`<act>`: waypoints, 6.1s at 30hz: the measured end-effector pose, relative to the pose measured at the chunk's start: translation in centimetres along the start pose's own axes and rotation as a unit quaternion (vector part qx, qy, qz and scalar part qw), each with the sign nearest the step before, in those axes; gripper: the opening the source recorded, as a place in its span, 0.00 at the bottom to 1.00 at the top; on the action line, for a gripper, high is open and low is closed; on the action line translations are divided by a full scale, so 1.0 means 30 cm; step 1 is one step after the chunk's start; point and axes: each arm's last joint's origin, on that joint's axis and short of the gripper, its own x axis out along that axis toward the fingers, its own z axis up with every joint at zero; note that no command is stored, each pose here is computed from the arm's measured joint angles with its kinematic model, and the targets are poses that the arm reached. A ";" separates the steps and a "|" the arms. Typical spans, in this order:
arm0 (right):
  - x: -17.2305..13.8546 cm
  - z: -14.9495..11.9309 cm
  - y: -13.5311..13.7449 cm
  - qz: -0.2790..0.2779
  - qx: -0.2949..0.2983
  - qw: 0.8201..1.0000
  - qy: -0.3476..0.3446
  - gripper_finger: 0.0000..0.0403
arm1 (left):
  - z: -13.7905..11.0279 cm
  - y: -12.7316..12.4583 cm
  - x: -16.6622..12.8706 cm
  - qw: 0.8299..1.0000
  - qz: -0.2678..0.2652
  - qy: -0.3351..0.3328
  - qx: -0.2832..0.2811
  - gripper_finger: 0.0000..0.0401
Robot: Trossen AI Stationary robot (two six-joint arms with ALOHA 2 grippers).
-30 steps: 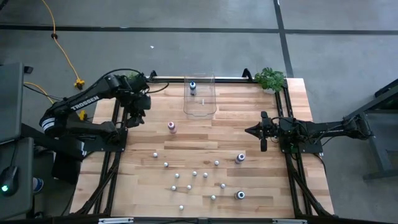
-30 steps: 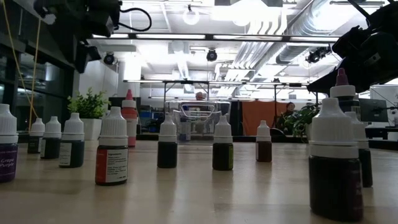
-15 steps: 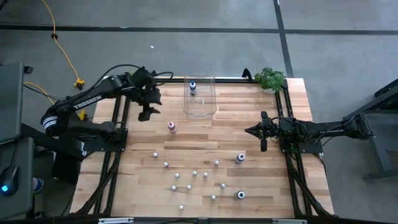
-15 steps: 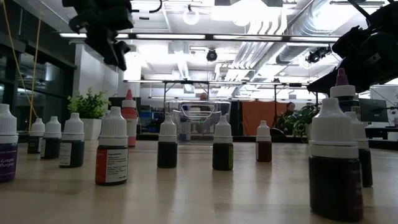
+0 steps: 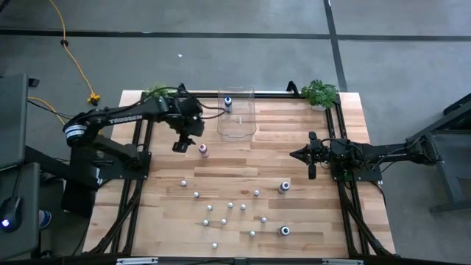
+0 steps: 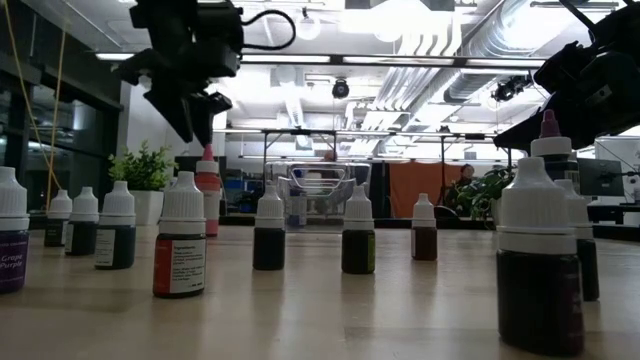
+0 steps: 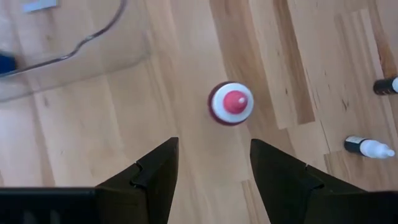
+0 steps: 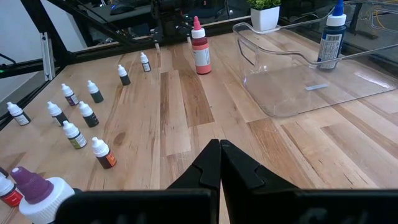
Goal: Pick & Place food coloring
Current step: Put the large red food coloring into the transparent bin
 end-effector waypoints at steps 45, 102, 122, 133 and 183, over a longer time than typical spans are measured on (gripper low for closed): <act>0.000 0.000 0.000 0.000 0.000 1.000 0.000 0.00 | 0.064 -0.009 0.130 0.998 -0.040 0.014 -0.054 0.68; 0.000 0.000 0.000 0.000 0.000 1.000 0.000 0.00 | 0.092 0.013 0.138 0.981 -0.016 0.036 -0.191 0.25; 0.000 0.000 0.000 0.000 0.000 1.000 0.000 0.00 | 0.138 -0.004 -0.062 0.972 -0.046 0.048 -0.226 0.25; 0.000 0.000 0.000 0.000 0.000 1.000 0.000 0.00 | 0.138 -0.044 -0.258 0.963 0.002 -0.114 -0.243 0.24; 0.000 0.000 0.000 0.000 0.000 1.000 0.000 0.00 | 0.393 0.549 -0.461 0.903 0.107 -0.282 -0.306 0.24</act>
